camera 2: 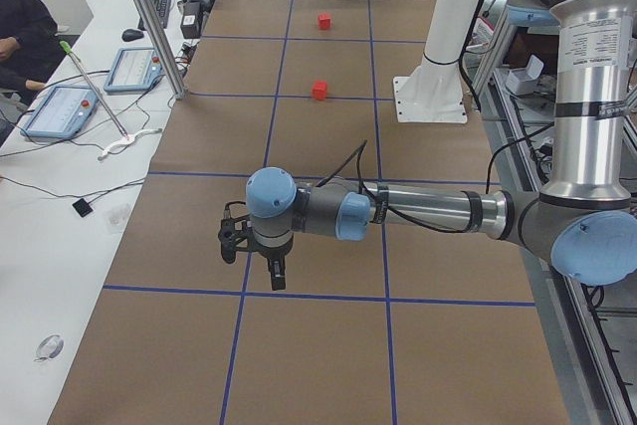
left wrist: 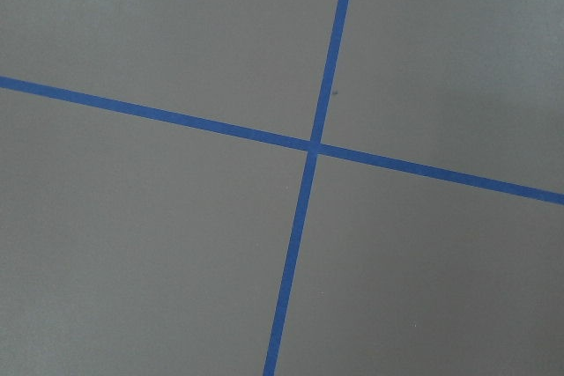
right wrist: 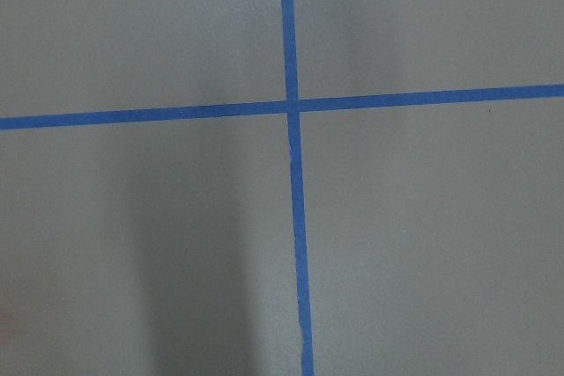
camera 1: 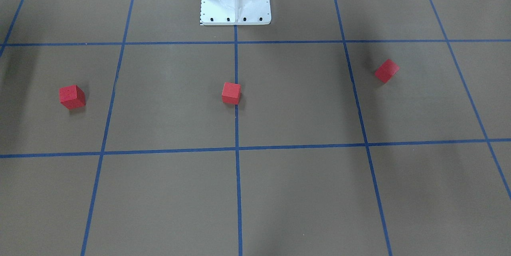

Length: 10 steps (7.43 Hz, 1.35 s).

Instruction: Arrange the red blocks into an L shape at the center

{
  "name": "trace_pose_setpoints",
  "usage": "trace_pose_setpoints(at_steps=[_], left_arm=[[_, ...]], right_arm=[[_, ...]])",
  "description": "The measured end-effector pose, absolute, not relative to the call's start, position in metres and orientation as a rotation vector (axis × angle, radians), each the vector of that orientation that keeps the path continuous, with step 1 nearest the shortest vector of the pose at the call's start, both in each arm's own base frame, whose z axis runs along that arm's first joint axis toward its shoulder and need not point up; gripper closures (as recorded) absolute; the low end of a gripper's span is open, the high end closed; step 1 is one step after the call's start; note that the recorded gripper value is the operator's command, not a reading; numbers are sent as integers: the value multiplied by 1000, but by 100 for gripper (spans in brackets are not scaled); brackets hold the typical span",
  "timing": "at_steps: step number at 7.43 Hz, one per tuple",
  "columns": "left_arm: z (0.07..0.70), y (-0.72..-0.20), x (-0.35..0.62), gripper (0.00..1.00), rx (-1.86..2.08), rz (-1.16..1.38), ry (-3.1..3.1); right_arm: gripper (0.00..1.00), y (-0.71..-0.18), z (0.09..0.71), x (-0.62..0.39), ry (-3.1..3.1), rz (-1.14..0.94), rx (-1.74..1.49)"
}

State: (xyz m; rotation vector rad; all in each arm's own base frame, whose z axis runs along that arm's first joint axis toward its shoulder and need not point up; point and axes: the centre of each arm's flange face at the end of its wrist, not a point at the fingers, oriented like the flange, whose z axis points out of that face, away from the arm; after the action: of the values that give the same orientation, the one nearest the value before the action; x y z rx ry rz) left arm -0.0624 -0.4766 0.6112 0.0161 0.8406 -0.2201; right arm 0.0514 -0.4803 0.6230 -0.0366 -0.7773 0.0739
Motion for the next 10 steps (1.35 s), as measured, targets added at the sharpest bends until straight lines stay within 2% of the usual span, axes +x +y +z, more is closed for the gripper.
trace_pose_setpoints(at_steps=[6, 10], left_arm=[[619, -462, -61, 0, 64, -203, 854], [626, -461, -59, 0, 48, -209, 859]], right_arm=[[0, -480, 619, 51, -770, 79, -50], [2, -474, 582, 25, -790, 33, -16]])
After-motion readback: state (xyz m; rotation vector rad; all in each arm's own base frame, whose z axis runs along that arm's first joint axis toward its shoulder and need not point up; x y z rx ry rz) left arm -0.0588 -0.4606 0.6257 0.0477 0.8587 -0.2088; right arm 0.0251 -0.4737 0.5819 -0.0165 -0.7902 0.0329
